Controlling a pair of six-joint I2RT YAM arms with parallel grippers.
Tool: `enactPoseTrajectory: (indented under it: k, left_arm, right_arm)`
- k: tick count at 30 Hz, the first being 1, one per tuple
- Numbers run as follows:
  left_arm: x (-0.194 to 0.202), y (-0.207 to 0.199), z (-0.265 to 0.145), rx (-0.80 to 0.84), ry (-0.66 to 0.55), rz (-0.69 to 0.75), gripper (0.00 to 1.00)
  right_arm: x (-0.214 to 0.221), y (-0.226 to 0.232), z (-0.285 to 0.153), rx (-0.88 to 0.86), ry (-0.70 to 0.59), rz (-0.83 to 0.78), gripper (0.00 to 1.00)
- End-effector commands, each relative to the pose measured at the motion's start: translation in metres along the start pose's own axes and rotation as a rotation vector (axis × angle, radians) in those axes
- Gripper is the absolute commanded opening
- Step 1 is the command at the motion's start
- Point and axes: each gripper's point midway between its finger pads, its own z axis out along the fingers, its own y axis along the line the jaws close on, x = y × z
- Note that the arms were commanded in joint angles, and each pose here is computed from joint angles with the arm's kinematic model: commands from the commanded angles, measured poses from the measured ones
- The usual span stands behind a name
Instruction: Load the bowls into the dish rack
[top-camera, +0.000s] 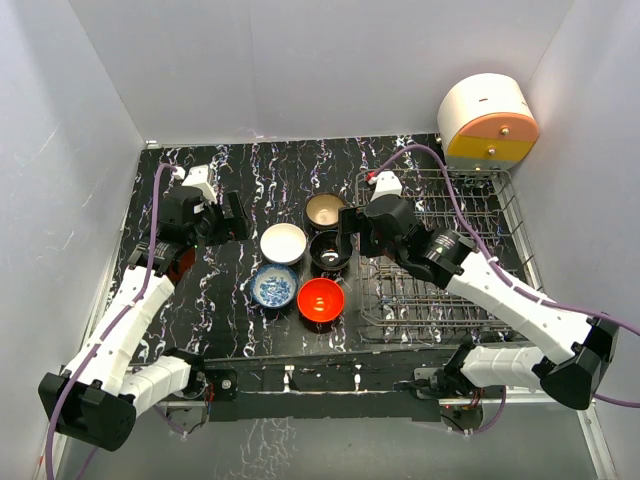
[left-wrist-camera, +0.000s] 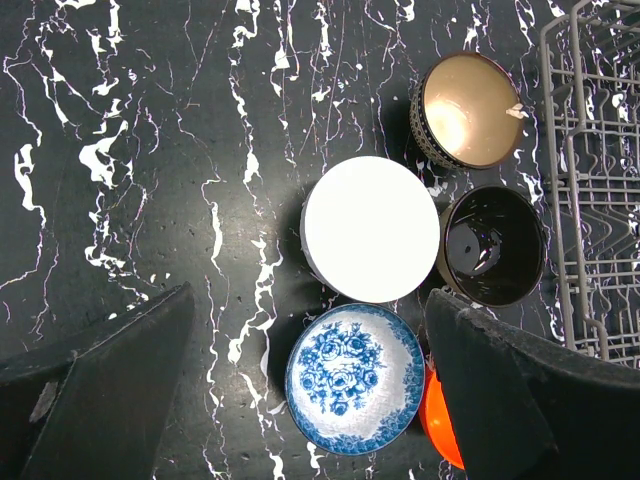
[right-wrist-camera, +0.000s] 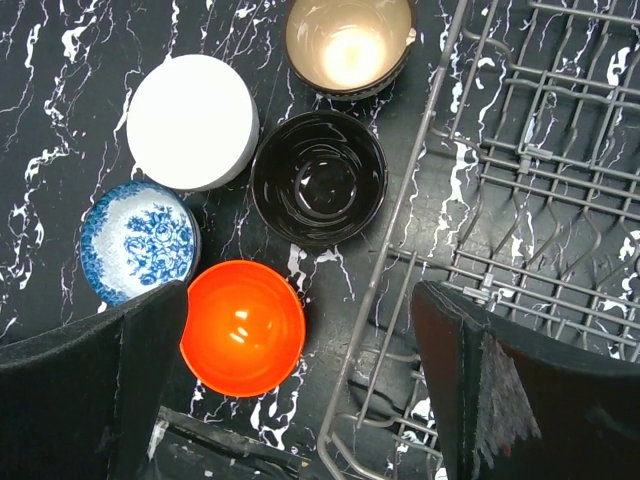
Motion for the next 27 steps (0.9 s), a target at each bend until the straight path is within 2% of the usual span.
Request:
enactPoseTrajectory:
  k: [1, 13, 16, 22, 27]
  left_arm:
    - [-0.008, -0.006, -0.004, 0.019, -0.019, -0.002, 0.97]
    - [-0.008, -0.003, -0.009, 0.010, -0.031, -0.002, 0.97]
    - [-0.008, -0.003, -0.010, 0.005, -0.027, -0.005, 0.97]
    - [-0.011, 0.001, -0.018, -0.013, -0.049, -0.009, 0.97]
    - [-0.016, 0.007, -0.030, -0.046, -0.076, -0.011, 0.97]
  right_arm:
    - [-0.018, 0.000, -0.012, -0.013, -0.075, -0.024, 0.98]
    - [-0.003, 0.008, -0.019, -0.126, -0.032, -0.179, 0.98]
    - [0.006, 0.028, -0.023, -0.247, 0.009, -0.206, 0.89]
    - [0.045, 0.058, -0.029, -0.324, 0.128, -0.273, 0.81]
    - [0.091, 0.097, -0.038, -0.418, 0.200, -0.326, 0.80]
